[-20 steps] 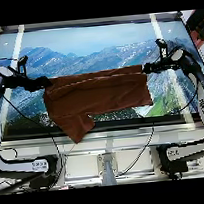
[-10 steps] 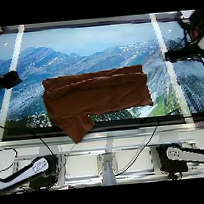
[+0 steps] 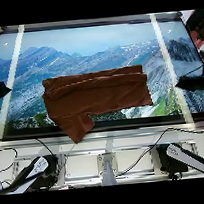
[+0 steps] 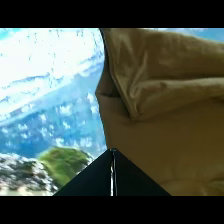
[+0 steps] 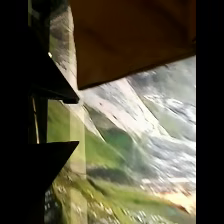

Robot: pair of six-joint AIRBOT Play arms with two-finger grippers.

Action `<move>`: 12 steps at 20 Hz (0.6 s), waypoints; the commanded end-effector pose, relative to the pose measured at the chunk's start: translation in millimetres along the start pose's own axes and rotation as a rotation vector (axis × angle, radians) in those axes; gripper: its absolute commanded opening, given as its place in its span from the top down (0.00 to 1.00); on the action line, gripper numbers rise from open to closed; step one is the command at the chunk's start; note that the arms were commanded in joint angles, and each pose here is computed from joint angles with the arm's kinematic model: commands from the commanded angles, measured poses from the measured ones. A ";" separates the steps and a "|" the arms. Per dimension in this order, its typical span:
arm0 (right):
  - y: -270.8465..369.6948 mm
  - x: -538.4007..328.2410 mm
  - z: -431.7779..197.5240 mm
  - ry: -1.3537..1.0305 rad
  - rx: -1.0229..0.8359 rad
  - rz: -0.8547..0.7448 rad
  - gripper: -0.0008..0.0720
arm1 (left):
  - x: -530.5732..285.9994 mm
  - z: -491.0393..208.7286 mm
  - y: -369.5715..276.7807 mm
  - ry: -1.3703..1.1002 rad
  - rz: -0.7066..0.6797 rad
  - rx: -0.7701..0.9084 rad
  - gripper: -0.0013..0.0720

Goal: Fold the clothes and pants, and hang the long-sleeved shirts on hangers.

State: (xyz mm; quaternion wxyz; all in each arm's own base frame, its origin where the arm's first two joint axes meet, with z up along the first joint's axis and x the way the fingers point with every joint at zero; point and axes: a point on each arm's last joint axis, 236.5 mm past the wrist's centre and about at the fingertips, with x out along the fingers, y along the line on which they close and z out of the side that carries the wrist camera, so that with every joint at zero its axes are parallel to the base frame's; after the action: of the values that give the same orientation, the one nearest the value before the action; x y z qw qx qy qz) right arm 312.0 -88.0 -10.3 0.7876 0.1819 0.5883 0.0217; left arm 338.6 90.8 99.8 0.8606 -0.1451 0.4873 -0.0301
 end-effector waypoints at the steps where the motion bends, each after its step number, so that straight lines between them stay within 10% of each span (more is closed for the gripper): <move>1: 15.7 50.9 -70.4 0.160 0.136 0.149 0.58 | 20.2 -30.9 1.2 0.071 -0.029 -0.039 0.96; 12: 45.5 114.1 -78.9 0.275 0.405 0.409 0.46 | 36.0 -49.2 4.6 0.106 -0.036 -0.071 0.96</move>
State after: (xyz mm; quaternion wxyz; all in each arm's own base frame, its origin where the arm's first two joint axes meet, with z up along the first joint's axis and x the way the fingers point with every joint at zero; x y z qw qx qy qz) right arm 279.4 -2.3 -107.8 0.6426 0.4232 0.6334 0.0823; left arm 315.4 76.7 46.1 0.8270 -0.1819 0.5306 -0.0375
